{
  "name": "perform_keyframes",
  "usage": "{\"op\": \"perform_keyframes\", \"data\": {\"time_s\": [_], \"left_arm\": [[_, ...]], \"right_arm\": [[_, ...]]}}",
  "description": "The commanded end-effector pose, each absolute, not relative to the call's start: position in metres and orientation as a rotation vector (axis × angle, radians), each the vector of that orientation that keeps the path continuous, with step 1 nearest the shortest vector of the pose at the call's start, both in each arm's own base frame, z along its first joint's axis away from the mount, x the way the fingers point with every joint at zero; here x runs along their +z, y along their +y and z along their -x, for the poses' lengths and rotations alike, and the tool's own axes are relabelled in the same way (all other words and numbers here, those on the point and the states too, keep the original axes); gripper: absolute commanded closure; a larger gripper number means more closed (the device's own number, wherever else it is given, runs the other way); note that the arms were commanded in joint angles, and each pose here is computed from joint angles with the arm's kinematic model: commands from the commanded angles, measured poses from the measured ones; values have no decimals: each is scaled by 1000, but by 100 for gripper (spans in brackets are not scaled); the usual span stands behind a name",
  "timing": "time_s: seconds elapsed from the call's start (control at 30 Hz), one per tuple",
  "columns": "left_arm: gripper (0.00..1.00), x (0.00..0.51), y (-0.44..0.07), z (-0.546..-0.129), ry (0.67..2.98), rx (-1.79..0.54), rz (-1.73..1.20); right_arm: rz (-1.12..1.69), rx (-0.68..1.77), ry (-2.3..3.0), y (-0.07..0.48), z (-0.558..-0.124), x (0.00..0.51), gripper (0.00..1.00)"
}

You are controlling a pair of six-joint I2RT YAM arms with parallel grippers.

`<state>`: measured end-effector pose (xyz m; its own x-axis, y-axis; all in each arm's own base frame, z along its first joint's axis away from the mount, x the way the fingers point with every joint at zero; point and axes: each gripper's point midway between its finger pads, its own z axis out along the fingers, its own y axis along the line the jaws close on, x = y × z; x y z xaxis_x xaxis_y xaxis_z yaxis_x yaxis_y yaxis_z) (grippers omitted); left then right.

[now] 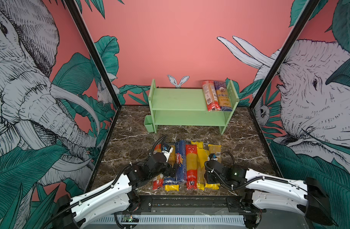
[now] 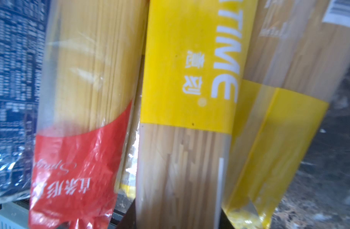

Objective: Place and organize the pasta boxes and bags onto the shelf
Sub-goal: 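Grasp the yellow Pastatime pack with the right gripper and lift it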

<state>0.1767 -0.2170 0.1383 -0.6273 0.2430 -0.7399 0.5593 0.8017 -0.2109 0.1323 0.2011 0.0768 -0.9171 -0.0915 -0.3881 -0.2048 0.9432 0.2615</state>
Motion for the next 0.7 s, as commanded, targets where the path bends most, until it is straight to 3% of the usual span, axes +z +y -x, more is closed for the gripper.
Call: {"op": "perform_keyframes", "data": {"time_s": [0.0, 0.33, 0.5, 0.67], "left_arm": [[1, 148, -223, -180, 2233, -577, -579], [2, 156, -235, -186, 2238, -579, -590], [2, 156, -241, -189, 2251, -571, -602], [2, 160, -244, -191, 2251, -564, -610]], "right_arm": [[220, 531, 2569, 214, -148, 114, 86], [174, 767, 2539, 229, -147, 106, 91], [156, 870, 2603, 243, -143, 82, 100], [179, 922, 2577, 251, -145, 94, 100]]}}
